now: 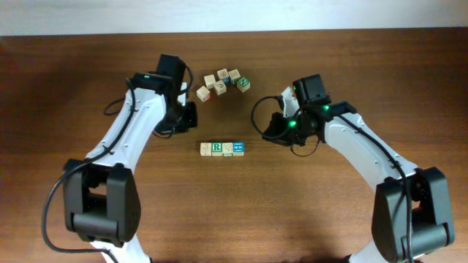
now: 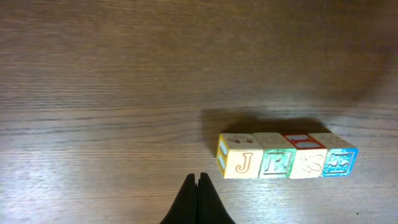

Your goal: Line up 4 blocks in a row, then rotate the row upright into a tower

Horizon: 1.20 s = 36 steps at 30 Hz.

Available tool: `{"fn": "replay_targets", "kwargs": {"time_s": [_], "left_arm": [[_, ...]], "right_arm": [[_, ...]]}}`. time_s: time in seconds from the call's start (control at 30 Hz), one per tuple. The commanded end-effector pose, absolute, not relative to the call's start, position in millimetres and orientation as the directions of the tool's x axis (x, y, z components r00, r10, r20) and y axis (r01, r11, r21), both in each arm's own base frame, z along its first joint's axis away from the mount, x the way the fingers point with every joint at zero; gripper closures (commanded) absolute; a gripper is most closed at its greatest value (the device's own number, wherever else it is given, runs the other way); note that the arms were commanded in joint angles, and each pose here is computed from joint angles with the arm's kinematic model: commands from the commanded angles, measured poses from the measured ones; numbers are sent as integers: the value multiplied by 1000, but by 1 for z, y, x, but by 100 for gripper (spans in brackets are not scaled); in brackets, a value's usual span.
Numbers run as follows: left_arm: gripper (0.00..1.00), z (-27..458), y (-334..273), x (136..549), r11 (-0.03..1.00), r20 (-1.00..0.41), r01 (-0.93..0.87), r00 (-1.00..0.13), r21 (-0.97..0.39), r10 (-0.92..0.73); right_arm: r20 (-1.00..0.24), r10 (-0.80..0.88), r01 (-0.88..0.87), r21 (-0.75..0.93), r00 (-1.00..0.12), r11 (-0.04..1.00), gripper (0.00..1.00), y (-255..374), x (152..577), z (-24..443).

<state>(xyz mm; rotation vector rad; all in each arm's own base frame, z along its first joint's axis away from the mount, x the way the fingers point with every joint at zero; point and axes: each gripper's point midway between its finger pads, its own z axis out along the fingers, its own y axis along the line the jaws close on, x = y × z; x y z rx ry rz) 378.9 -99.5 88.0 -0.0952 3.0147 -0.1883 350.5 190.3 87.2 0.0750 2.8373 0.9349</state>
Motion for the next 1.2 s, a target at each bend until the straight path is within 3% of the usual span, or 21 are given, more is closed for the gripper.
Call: {"fn": "replay_targets", "kwargs": {"time_s": [0.0, 0.2, 0.7, 0.97, 1.17], "left_arm": [[100, 74, -108, 372, 991, -84, -43, -995, -130, -54], [100, 64, -108, 372, 988, -89, -69, -993, -135, -82], [100, 62, -106, 365, 989, -58, -81, -994, -127, -89], [100, 32, -105, 349, 988, -29, -81, -996, -129, -86], [100, 28, -122, 341, 972, -15, 40, -999, -230, 38]], "right_arm": [[-104, 110, 29, 581, -988, 813, 96, 190, 348, 75], [-7, 99, 79, 559, -995, 825, 96, 201, 341, 34], [-19, 101, 75, 546, -995, 834, 96, 199, 345, 29], [-39, 55, 23, 559, -998, 829, 96, 209, 342, 31], [-50, 31, -5, 595, -998, 804, 96, 218, 342, 36]]}}
